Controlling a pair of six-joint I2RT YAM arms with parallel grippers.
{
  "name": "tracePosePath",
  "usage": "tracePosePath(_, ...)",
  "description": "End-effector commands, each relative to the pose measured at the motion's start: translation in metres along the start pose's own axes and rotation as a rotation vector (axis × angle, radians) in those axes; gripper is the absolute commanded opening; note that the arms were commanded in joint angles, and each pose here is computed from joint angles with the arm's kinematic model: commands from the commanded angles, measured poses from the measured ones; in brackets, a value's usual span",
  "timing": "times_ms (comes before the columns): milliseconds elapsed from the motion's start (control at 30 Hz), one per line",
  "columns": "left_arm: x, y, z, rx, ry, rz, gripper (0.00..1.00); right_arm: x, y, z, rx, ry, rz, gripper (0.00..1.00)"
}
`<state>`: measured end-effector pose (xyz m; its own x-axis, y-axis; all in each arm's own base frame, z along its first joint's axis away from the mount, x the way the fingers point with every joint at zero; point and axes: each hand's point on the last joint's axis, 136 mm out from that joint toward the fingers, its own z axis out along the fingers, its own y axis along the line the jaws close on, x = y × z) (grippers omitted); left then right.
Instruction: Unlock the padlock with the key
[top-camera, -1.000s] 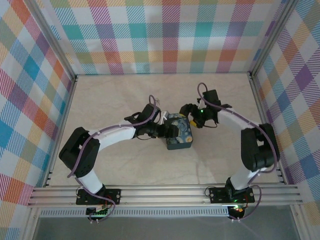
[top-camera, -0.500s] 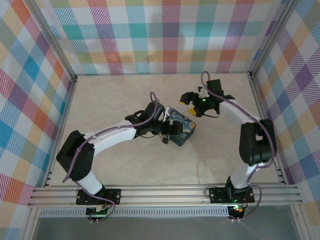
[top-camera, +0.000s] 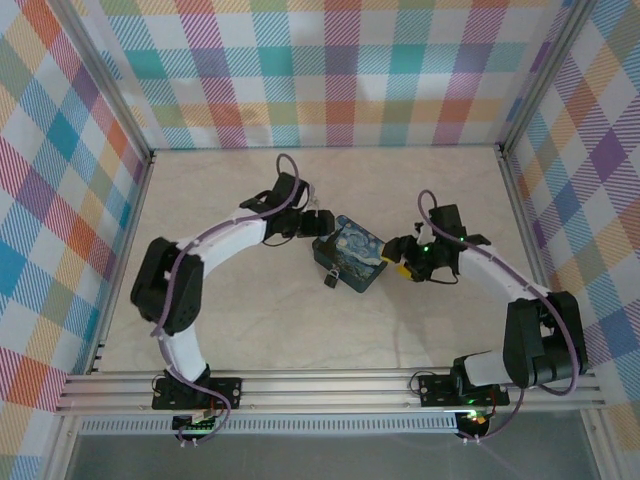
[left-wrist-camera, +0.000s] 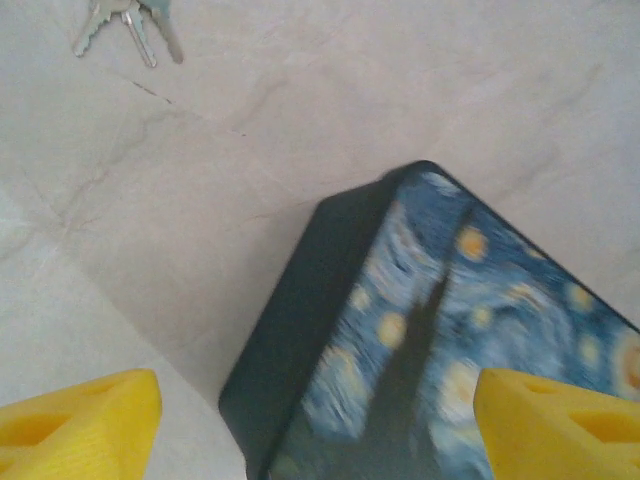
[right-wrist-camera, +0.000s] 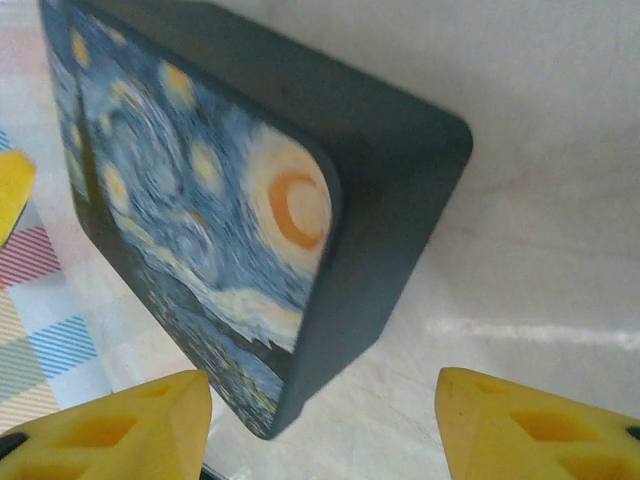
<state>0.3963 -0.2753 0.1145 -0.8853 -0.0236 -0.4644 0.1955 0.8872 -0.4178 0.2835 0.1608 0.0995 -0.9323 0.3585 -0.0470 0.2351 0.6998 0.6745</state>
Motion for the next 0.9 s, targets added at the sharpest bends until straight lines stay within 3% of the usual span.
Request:
tracePosePath(0, -0.005, -0.014, 0.008, 0.055, 0.024, 0.025, 0.81, -0.002, 0.018, -0.001, -0.044, -0.034, -0.026, 0.56)
tracePosePath(200, 0.009, -0.042, 0.015, 0.233, 0.072, -0.008, 0.79, -0.017, 0.022, 0.02, -0.049, -0.022, -0.001, 0.44)
tracePosePath(300, 0.018, -0.042, 0.011, 0.256, 0.084, -0.026, 0.79, -0.028, 0.023, 0.025, -0.027, -0.025, -0.007, 0.4)
tracePosePath(600, 0.036, -0.057, -0.002, 0.352, 0.134, -0.054, 0.78, -0.062, 0.022, 0.034, 0.101, -0.02, -0.098, 0.42)
tracePosePath(767, 0.022, -0.048, -0.004, 0.274, 0.113, -0.039, 0.78, -0.074, 0.024, 0.029, 0.134, -0.017, -0.132, 0.46)
tracePosePath(867, 0.014, -0.02, -0.007, 0.155, 0.106, -0.07, 0.79, -0.077, 0.023, 0.017, 0.151, -0.02, -0.152, 0.52)
